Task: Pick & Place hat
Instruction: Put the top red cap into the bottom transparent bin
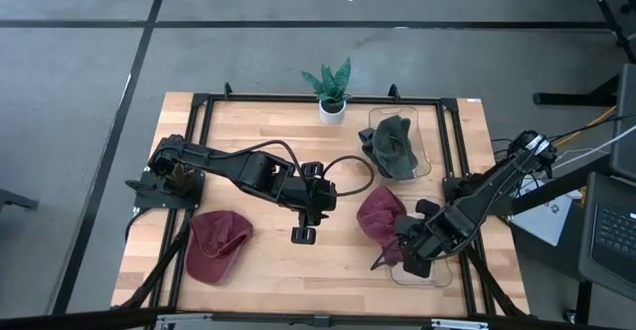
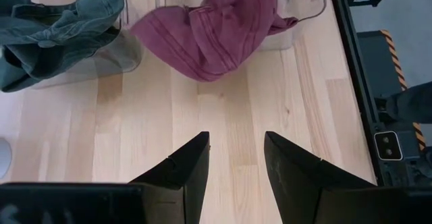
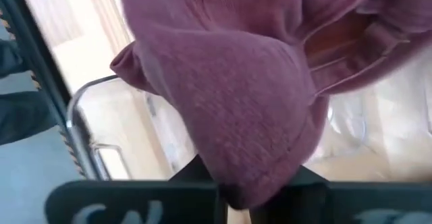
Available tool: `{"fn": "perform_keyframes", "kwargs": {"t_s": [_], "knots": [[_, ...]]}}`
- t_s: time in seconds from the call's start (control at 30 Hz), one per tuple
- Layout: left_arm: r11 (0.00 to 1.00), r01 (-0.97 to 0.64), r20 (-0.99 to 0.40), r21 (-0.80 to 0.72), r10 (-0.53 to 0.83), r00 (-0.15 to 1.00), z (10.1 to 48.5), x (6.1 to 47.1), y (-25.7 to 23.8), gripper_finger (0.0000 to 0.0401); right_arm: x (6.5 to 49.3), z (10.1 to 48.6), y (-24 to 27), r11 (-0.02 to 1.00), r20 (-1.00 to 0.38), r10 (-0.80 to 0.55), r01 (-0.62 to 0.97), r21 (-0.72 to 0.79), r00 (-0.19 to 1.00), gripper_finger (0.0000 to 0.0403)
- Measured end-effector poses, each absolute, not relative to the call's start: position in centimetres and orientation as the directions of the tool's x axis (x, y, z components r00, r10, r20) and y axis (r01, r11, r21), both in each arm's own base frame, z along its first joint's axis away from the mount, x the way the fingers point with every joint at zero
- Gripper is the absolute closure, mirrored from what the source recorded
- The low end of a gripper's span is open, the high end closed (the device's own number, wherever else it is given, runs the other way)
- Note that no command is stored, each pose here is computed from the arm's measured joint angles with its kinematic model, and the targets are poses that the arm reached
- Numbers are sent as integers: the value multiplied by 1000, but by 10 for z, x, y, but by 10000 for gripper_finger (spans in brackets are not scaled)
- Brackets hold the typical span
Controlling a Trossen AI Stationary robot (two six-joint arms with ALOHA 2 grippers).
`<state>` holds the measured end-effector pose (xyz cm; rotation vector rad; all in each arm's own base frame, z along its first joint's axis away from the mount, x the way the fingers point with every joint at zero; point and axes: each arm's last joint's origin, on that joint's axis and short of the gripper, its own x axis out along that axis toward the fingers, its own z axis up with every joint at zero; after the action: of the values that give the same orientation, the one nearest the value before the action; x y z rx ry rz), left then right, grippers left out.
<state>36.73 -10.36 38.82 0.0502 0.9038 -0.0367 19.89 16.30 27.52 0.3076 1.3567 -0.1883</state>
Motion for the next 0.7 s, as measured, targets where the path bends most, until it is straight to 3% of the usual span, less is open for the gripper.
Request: {"fn": "perform_keyframes", "kwargs": {"t_s": [0.43,0.57,0.7], "knots": [[996,73,-786,45,-10,618,388,367,-104,262,177,365,153,889,-984,15,448,95,178,388],[996,73,-786,45,-10,618,388,367,-104,262,169,373,159,867,-980,68,474,151,186,388],[996,73,-786,45,-10,619,388,367,-104,262,162,362,166,845,-988,45,522,116,147,388]]}}
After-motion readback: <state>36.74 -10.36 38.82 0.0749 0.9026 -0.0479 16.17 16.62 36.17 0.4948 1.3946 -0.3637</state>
